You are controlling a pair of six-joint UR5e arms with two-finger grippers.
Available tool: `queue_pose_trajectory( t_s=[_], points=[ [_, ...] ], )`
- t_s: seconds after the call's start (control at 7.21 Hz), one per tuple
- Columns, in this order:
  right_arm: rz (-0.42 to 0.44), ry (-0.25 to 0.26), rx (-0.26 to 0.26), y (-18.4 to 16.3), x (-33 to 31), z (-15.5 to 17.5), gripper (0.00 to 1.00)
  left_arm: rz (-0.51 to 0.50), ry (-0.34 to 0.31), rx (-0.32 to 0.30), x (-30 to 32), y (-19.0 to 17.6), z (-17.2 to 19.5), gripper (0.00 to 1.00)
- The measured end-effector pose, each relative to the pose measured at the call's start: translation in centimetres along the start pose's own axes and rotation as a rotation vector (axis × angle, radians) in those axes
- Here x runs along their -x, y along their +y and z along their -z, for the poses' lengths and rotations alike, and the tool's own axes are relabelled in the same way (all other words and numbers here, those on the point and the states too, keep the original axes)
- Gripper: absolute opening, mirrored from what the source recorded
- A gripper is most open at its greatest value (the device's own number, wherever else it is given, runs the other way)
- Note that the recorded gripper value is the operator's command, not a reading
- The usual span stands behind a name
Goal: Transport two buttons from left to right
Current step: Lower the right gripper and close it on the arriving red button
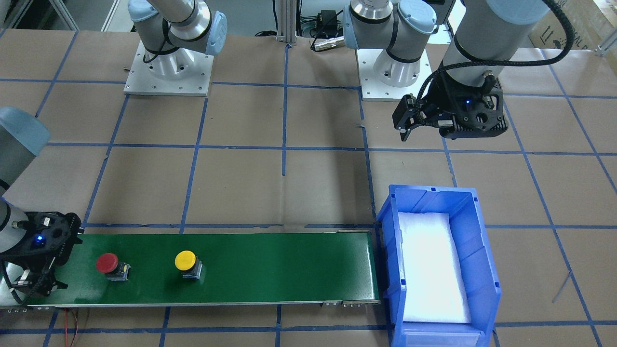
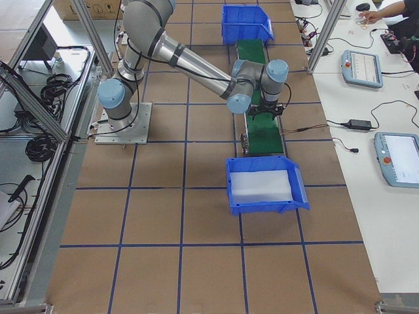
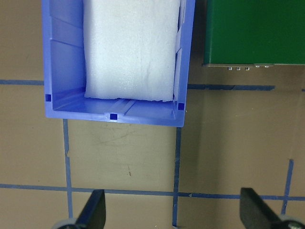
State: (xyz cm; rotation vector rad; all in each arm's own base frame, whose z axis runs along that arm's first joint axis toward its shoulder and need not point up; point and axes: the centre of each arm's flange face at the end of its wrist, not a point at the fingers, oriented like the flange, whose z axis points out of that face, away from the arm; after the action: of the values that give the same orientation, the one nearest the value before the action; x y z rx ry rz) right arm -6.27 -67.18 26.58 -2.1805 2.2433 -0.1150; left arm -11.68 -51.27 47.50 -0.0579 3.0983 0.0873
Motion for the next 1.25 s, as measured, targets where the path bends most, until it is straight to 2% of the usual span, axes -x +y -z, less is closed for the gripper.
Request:
queue_pose_trajectory(
  t_s=[0.42,1.25],
  points=[
    [0.001,0.019,0.005,0.00,-0.12,0.36,1.00,0.000,0.000,0.000,0.00,0.00,0.00,1.00],
    [0.026,0.013,0.001,-0.03,-0.25,-0.21,1.00,0.000,0.000,0.000,0.01,0.00,0.00,1.00]
  ],
)
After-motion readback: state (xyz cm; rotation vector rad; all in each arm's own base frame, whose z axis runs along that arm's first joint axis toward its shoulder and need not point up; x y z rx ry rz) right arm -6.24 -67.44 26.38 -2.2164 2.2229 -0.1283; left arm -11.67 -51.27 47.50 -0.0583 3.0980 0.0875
